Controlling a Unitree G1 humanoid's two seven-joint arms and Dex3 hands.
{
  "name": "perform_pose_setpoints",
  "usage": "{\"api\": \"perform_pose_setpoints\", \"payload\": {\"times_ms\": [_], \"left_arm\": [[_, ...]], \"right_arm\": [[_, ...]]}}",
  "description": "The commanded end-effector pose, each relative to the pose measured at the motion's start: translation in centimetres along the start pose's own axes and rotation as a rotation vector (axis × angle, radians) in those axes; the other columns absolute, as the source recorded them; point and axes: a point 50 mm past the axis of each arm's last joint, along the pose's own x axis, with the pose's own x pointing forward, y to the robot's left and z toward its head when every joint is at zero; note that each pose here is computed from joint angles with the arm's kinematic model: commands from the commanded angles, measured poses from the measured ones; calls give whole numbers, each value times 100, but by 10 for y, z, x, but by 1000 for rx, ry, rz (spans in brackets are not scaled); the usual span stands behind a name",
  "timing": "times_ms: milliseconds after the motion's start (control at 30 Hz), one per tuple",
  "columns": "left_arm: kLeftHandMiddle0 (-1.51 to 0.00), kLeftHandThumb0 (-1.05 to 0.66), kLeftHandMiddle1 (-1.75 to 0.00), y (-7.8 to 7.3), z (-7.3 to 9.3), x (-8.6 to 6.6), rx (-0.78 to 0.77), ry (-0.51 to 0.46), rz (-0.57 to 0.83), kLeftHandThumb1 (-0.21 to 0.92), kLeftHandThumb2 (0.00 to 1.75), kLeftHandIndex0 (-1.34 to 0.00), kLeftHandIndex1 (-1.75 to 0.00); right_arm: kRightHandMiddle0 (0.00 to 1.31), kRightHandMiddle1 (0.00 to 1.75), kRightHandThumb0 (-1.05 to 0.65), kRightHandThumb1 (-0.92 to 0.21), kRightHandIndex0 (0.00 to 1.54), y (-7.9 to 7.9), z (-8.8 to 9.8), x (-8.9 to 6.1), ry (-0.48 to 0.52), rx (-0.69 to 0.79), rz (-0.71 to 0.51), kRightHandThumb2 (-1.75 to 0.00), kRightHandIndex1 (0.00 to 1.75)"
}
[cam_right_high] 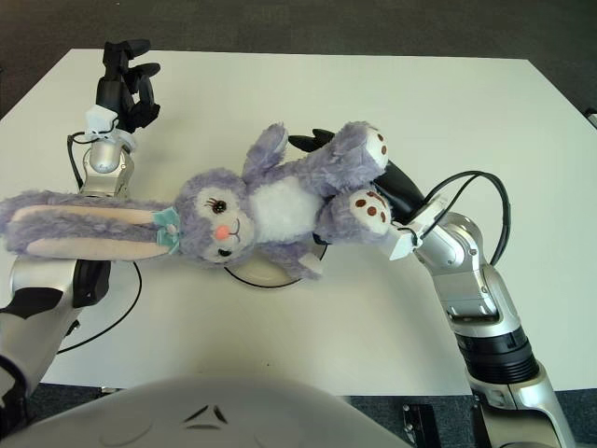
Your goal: Put the doll into the plate.
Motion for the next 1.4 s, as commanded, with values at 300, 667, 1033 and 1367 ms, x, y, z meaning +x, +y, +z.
{"api": "perform_pose_setpoints", "payload": {"times_ms": [300,667,1033,1367], "left_arm": [[-20,-62,-99,4,-6,-2,-16,53,7,92,78,0,-95],[-17,-61,-96,3,-5,-2,-46,38,13,92,76,0,-95],[-12,-62,-94,1,-3,-3,-48,15,-9,92,73,0,-106],[-13,-62,-94,1,-2,-3,-41,2,-13,92,68,0,-106]], "right_arm": [[0,0,-105,-90,0,-3,-2,-3,13,-54,-13,-22,0],[0,0,-105,-91,0,-10,-5,-7,53,-103,-36,-18,0],[0,0,-103,-90,0,-13,-23,-7,123,-197,-130,-16,0],[0,0,-88,-84,0,-13,-31,-3,159,-249,-251,-12,0]]}}
